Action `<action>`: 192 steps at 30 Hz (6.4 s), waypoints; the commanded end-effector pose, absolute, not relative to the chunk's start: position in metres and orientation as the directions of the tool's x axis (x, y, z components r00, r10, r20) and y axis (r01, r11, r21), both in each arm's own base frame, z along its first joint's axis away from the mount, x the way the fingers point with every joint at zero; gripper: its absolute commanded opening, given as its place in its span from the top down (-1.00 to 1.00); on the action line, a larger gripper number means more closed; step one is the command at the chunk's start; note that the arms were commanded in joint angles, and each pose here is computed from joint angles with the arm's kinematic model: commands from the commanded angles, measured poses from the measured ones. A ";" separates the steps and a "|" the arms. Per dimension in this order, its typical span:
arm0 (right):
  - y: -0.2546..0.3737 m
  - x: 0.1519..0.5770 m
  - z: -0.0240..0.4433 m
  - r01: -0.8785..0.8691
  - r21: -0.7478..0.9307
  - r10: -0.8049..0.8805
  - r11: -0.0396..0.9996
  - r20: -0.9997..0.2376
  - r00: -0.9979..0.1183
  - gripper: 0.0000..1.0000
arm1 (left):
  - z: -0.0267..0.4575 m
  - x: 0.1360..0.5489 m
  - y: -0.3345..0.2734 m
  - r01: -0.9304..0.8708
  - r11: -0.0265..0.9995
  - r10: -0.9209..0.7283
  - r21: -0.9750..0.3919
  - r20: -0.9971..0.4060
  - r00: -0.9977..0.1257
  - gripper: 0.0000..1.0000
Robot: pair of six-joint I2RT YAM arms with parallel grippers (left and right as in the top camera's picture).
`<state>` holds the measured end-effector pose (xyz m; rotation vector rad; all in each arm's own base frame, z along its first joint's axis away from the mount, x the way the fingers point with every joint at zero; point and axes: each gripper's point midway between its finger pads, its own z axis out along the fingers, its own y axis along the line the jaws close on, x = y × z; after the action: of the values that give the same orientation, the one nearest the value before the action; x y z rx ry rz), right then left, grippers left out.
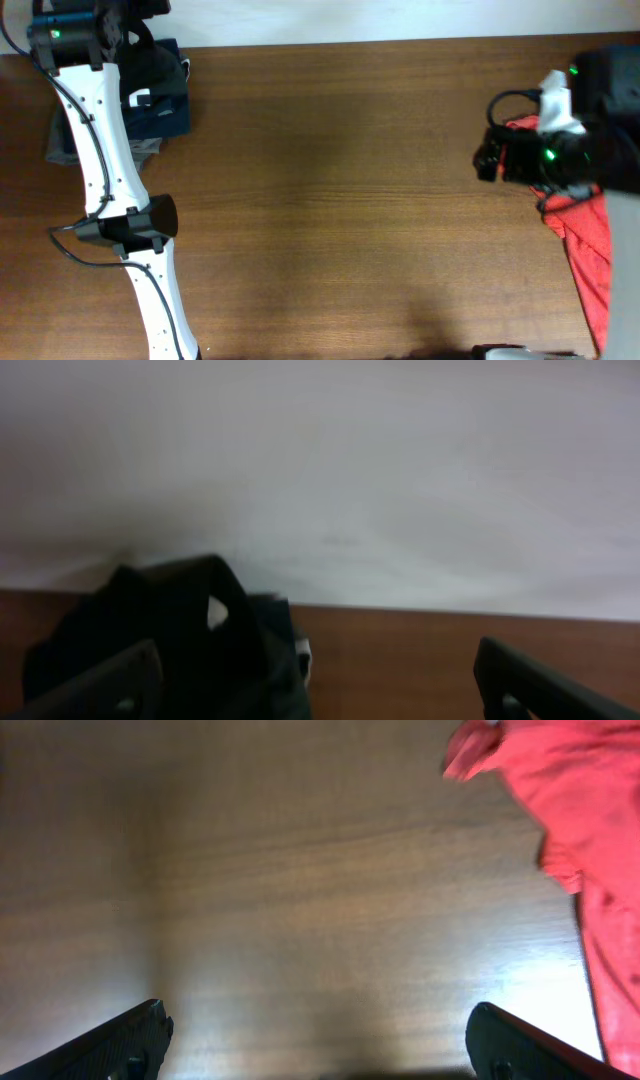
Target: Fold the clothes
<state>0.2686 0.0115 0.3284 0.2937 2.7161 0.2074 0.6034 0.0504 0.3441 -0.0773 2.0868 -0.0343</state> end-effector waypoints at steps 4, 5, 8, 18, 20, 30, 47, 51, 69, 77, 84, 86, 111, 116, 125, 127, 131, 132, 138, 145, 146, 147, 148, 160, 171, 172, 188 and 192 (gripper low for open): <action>-0.003 0.226 0.362 0.264 0.175 0.316 0.949 -0.509 -0.801 -0.97 | 0.326 0.594 0.050 -0.043 0.997 -0.078 -0.065 -0.824 -0.561 -0.99; -0.006 0.220 0.365 0.271 0.167 0.319 0.948 -0.525 -0.789 -0.98 | 0.325 0.593 0.050 -0.044 0.997 -0.079 -0.065 -0.821 -0.565 -0.99; -0.014 0.204 0.369 0.295 0.135 0.318 0.946 -0.565 -0.762 -0.97 | 0.322 0.592 0.049 -0.043 0.997 -0.079 -0.066 -0.813 -0.577 -0.98; -0.016 0.183 0.377 0.294 0.140 0.316 0.945 -0.612 -0.725 -0.97 | 0.321 0.590 0.049 -0.044 0.997 -0.080 -0.066 -0.808 -0.583 -0.99; -0.016 0.183 0.376 0.295 0.139 0.316 0.945 -0.610 -0.726 -0.97 | 0.319 0.589 0.049 -0.045 0.997 -0.080 -0.067 -0.803 -0.590 -0.98; -0.016 0.183 0.376 0.292 0.139 0.314 0.946 -0.610 -0.727 -0.97 | 0.306 0.579 0.049 -0.052 0.996 -0.086 -0.069 -0.764 -0.640 -0.98; -0.026 0.148 0.397 0.323 0.157 0.330 0.933 -0.730 -0.598 -0.97 | 0.292 0.566 0.047 -0.057 0.996 -0.092 -0.074 -0.710 -0.698 -0.98; -0.040 0.139 0.392 0.383 0.161 0.347 0.910 -0.800 -0.490 -0.97 | 0.292 0.566 0.047 -0.057 0.996 -0.092 -0.074 -0.710 -0.698 -0.98; -0.037 0.180 0.292 0.205 0.185 0.185 0.961 -0.983 0.018 -0.97 | 0.292 0.566 0.047 -0.057 0.996 -0.092 -0.074 -0.710 -0.698 -0.98; -0.026 0.207 0.282 0.117 0.189 0.174 0.975 -0.976 0.127 -0.97 | 0.290 0.564 0.047 -0.058 0.996 -0.093 -0.074 -0.700 -0.708 -0.98; -0.022 0.219 0.282 0.077 0.194 0.173 0.978 -0.959 0.223 -0.97 | 0.287 0.561 0.047 -0.059 0.995 -0.095 -0.075 -0.688 -0.719 -0.98; -0.023 0.221 0.281 0.071 0.195 0.171 0.978 -0.952 0.253 -0.97 | 0.286 0.561 0.047 -0.059 0.995 -0.095 -0.075 -0.686 -0.721 -0.98; -0.023 0.225 0.277 0.042 0.204 0.172 0.978 -0.906 0.387 -0.97 | 0.285 0.559 0.046 -0.059 0.995 -0.095 -0.076 -0.680 -0.727 -0.99; -0.023 0.228 0.268 0.044 0.204 0.174 0.978 -0.913 0.369 -0.97 | 0.285 0.559 0.046 -0.059 0.995 -0.095 -0.076 -0.680 -0.727 -0.98; -0.021 0.229 0.262 0.049 0.225 0.192 0.973 -0.908 0.373 -0.97 | 0.285 0.559 0.046 -0.059 0.995 -0.095 -0.076 -0.680 -0.727 -0.98; -0.021 0.231 0.258 0.052 0.225 0.193 0.973 -0.915 0.355 -0.97 | 0.285 0.559 0.046 -0.059 0.995 -0.095 -0.076 -0.680 -0.727 -0.98; -0.021 0.237 0.240 0.069 0.220 0.192 0.973 -0.939 0.286 -0.97 | 0.285 0.559 0.046 -0.059 0.995 -0.095 -0.076 -0.680 -0.727 -0.98; -0.021 0.238 0.235 0.074 0.218 0.192 0.973 -0.946 0.263 -0.97 | 0.285 0.559 0.046 -0.059 0.995 -0.095 -0.076 -0.680 -0.727 -0.98; -0.016 0.244 0.205 0.070 0.202 0.191 0.977 -0.972 0.137 -0.97 | 0.285 0.559 0.046 -0.059 0.995 -0.095 -0.076 -0.680 -0.727 -0.98; -0.016 0.246 0.184 0.087 0.194 0.190 0.977 -0.980 0.055 -0.97 | 0.285 0.559 0.046 -0.059 0.995 -0.095 -0.076 -0.680 -0.727 -0.98; -0.016 0.246 0.179 0.091 0.192 0.190 0.977 -0.981 0.035 -0.97 | 0.285 0.559 0.046 -0.059 0.995 -0.095 -0.076 -0.680 -0.727 -0.98; -0.016 0.246 0.172 0.097 0.189 0.189 0.977 -0.982 0.005 -0.97 | 0.285 0.559 0.046 -0.059 0.995 -0.095 -0.076 -0.680 -0.727 -0.98; -0.016 0.246 0.165 0.102 0.186 0.189 0.977 -0.982 -0.020 -0.97 | 0.285 0.559 0.046 -0.059 0.995 -0.095 -0.076 -0.680 -0.727 -0.98; -0.016 0.246 0.156 0.109 0.181 0.188 0.977 -0.980 -0.058 -0.97 | 0.285 0.559 0.046 -0.059 0.995 -0.095 -0.076 -0.680 -0.727 -0.98; -0.016 0.246 0.156 0.109 0.181 0.188 0.977 -0.980 -0.058 -0.97 | 0.285 0.559 0.046 -0.059 0.995 -0.095 -0.076 -0.680 -0.727 -0.98; -0.016 0.246 0.156 0.109 0.181 0.188 0.977 -0.980 -0.058 -0.97 | 0.285 0.559 0.046 -0.059 0.995 -0.095 -0.076 -0.680 -0.727 -0.98; -0.016 0.246 0.156 0.109 0.181 0.188 0.977 -0.980 -0.058 -0.97 | 0.280 0.527 -0.015 0.069 0.998 0.052 0.001 -0.669 -0.742 -0.98; -0.016 0.246 0.156 0.109 0.181 0.188 0.977 -0.980 -0.058 -0.97 | 0.262 0.506 -0.023 0.084 0.996 0.060 0.006 -0.743 -0.666 -0.98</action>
<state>0.2458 -0.0170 0.1594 0.2281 1.6236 0.0573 0.5447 -0.0257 0.2537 0.0767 2.3566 -0.0575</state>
